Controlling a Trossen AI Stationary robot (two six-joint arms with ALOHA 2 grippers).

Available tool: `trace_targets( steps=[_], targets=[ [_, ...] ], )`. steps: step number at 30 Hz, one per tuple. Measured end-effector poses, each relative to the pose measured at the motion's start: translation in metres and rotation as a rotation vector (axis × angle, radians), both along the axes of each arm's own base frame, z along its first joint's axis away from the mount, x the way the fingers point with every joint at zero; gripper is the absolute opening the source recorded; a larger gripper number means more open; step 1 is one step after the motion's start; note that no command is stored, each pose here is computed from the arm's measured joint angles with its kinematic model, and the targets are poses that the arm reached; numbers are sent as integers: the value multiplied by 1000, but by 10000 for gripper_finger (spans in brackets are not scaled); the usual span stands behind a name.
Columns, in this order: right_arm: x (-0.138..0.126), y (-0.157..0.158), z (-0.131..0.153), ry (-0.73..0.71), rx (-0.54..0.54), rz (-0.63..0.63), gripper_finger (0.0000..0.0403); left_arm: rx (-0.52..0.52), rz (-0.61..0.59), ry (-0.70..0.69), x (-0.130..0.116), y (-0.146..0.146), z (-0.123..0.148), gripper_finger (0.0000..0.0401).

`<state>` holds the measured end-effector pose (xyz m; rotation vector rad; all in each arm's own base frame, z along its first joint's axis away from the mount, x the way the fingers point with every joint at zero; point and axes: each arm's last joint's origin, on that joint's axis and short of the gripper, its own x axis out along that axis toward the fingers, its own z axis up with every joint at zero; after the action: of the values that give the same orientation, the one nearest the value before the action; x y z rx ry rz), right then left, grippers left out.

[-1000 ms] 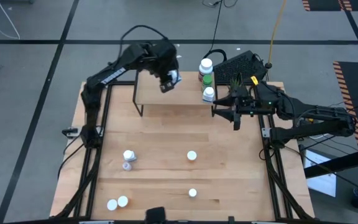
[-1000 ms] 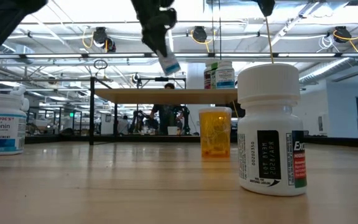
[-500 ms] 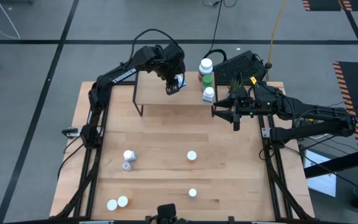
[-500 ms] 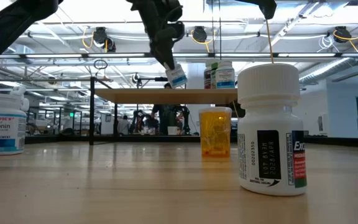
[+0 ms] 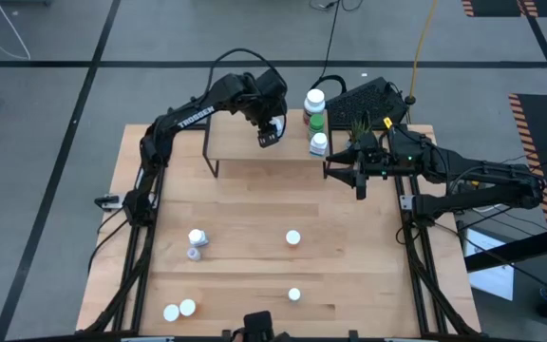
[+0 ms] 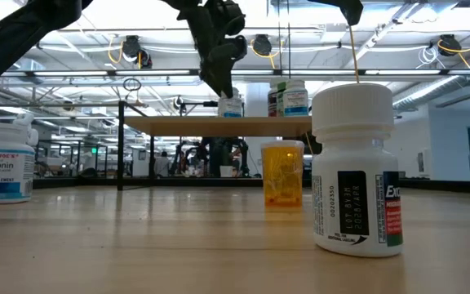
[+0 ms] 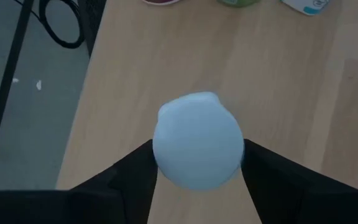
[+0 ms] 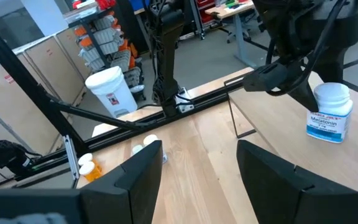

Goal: Pick and place medicine bottles onto shelf by color
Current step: Put the top white medicine bottle on the shelf

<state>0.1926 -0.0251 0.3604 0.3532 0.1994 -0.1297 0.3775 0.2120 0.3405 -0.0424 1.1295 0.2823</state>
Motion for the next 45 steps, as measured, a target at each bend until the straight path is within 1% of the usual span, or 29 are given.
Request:
trace_targets(
  steps=[11,14,18,23,27,30,32,34,36,38,40,42,45],
  targets=[
    [0,0,0,0,2,6,200,22,13,3,4,-5,0,250],
    [0,0,0,0,2,6,200,35,54,-9,2,-8,5,258],
    [0,0,0,1,-4,8,200,49,86,-63,-3,-12,20,272],
    [0,0,0,0,-5,8,200,63,99,-108,-9,-15,33,291],
    [0,0,0,0,-8,9,200,110,84,-165,-18,-19,51,300],
    [0,0,2,-15,-32,19,200,146,81,-233,-26,-24,70,297],
    [1,0,5,-48,-58,24,200,169,82,-283,-34,-28,83,291],
    [1,0,8,-83,-60,22,200,180,98,-332,-42,-32,96,284],
    [2,0,10,-106,-44,19,200,179,115,-361,-50,-34,104,277],
    [2,0,11,-111,-55,24,200,178,116,-376,-53,-34,108,273],
    [2,1,11,-111,-67,66,200,168,122,-375,-55,-32,108,269],
    [2,3,12,-121,-70,135,200,157,123,-352,-57,-31,105,266],
    [2,6,13,-137,-77,230,199,139,95,-332,-54,-32,99,262]
  ],
)
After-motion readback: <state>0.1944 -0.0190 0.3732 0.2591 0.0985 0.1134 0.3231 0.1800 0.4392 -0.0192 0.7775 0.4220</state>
